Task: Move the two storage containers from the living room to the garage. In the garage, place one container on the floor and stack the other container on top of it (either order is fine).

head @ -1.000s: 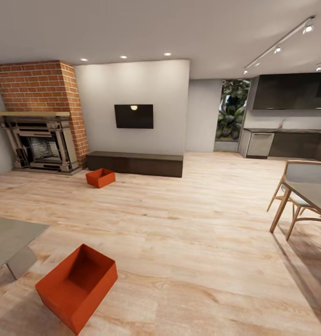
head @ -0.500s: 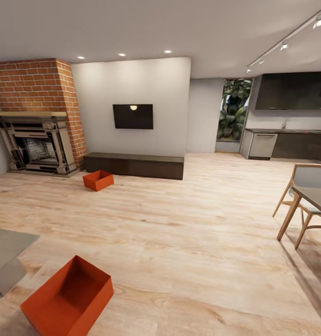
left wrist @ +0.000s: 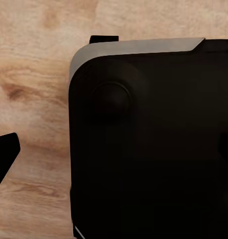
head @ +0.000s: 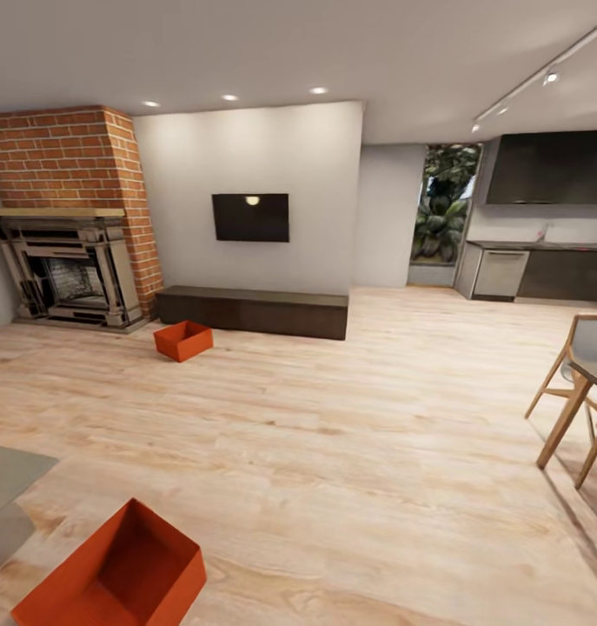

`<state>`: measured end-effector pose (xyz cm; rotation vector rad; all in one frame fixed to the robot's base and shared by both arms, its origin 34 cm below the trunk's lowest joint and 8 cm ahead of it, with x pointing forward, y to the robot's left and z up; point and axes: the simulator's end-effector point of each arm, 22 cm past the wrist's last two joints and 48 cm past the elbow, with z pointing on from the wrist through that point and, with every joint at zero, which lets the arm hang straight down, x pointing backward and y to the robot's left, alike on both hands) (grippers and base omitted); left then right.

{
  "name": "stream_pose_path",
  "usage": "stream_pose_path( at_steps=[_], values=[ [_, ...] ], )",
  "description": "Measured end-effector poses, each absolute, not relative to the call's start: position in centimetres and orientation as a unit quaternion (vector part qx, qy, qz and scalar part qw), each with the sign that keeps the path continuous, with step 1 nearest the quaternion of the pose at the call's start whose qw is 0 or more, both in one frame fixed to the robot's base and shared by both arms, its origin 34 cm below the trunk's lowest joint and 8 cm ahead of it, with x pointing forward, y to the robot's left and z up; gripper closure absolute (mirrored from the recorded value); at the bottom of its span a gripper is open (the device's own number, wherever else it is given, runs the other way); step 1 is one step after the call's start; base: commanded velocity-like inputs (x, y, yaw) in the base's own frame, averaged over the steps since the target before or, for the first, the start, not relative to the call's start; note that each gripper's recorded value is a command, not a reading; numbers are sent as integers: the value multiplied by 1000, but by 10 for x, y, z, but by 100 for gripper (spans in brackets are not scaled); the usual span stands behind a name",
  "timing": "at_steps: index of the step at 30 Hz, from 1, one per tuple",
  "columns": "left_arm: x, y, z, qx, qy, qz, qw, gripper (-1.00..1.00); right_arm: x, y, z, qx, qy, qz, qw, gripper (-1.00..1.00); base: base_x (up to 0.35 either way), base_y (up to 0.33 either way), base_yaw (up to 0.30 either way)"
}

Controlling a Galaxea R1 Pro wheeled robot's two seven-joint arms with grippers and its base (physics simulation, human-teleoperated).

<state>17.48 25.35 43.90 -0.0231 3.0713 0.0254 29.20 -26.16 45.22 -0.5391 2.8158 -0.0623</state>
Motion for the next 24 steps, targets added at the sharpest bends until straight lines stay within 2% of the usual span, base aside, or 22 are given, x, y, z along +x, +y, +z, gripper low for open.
stream_pose_path(
  at_steps=[24],
  values=[
    [175,253,439,-7,999,8,35,-100,292,-262,452,-186,973,-21,137,-100,323,0,267]
  ],
)
